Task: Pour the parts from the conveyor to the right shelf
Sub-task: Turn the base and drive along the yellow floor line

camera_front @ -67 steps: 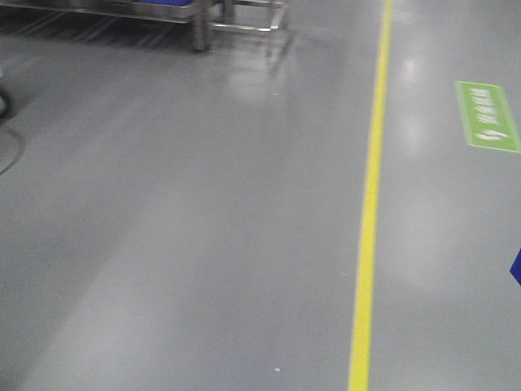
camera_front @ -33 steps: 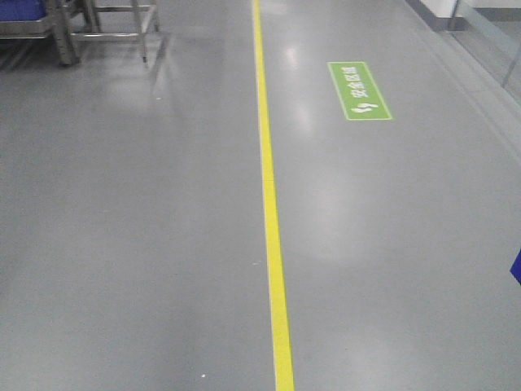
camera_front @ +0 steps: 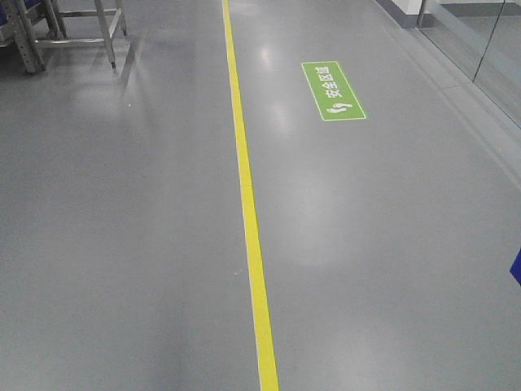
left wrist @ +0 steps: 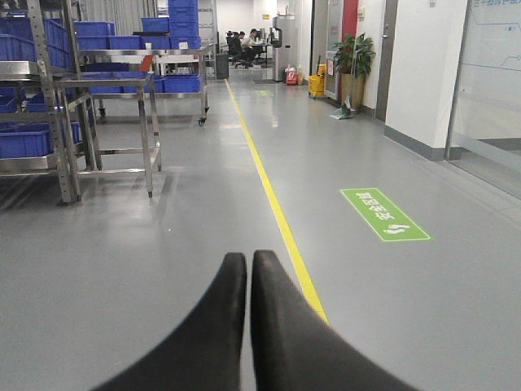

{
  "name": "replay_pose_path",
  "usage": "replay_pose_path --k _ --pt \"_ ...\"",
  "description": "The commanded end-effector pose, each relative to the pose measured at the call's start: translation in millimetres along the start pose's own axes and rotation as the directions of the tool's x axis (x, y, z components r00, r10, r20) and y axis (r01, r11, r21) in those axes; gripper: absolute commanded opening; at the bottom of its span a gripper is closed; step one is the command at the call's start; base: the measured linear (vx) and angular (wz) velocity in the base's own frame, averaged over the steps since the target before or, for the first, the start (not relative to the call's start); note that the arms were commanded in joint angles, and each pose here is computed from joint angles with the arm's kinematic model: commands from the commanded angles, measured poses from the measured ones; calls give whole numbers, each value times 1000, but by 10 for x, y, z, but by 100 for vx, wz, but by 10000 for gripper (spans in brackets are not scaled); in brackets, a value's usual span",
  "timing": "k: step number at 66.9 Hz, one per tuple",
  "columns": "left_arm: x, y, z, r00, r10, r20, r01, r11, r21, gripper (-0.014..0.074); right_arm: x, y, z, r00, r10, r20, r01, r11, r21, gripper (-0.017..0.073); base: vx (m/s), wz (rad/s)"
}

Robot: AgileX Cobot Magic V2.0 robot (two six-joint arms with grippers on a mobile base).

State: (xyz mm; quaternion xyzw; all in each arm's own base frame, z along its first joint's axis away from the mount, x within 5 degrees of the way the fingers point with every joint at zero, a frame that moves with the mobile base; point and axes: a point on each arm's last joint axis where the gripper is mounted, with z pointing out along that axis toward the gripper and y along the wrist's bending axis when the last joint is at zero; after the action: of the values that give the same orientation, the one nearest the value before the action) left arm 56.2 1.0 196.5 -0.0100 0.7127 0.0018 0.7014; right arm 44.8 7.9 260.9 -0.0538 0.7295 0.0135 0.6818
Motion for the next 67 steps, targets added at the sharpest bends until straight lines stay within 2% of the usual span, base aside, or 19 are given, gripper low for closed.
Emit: replay_pose_path --k 1,29,67 --pt "-156 -2 -21 995 -14 102 13 1000 2 -6 -155 -24 -18 996 -6 92 4 1000 26 -9 15 -3" --pt "-156 -2 -21 995 -14 102 13 1000 2 -6 -155 -24 -18 996 -6 92 4 1000 26 -9 26 8" --pt "-156 -2 -21 995 -14 102 13 1000 2 -6 -155 -24 -18 996 -6 92 4 1000 26 -9 44 23"
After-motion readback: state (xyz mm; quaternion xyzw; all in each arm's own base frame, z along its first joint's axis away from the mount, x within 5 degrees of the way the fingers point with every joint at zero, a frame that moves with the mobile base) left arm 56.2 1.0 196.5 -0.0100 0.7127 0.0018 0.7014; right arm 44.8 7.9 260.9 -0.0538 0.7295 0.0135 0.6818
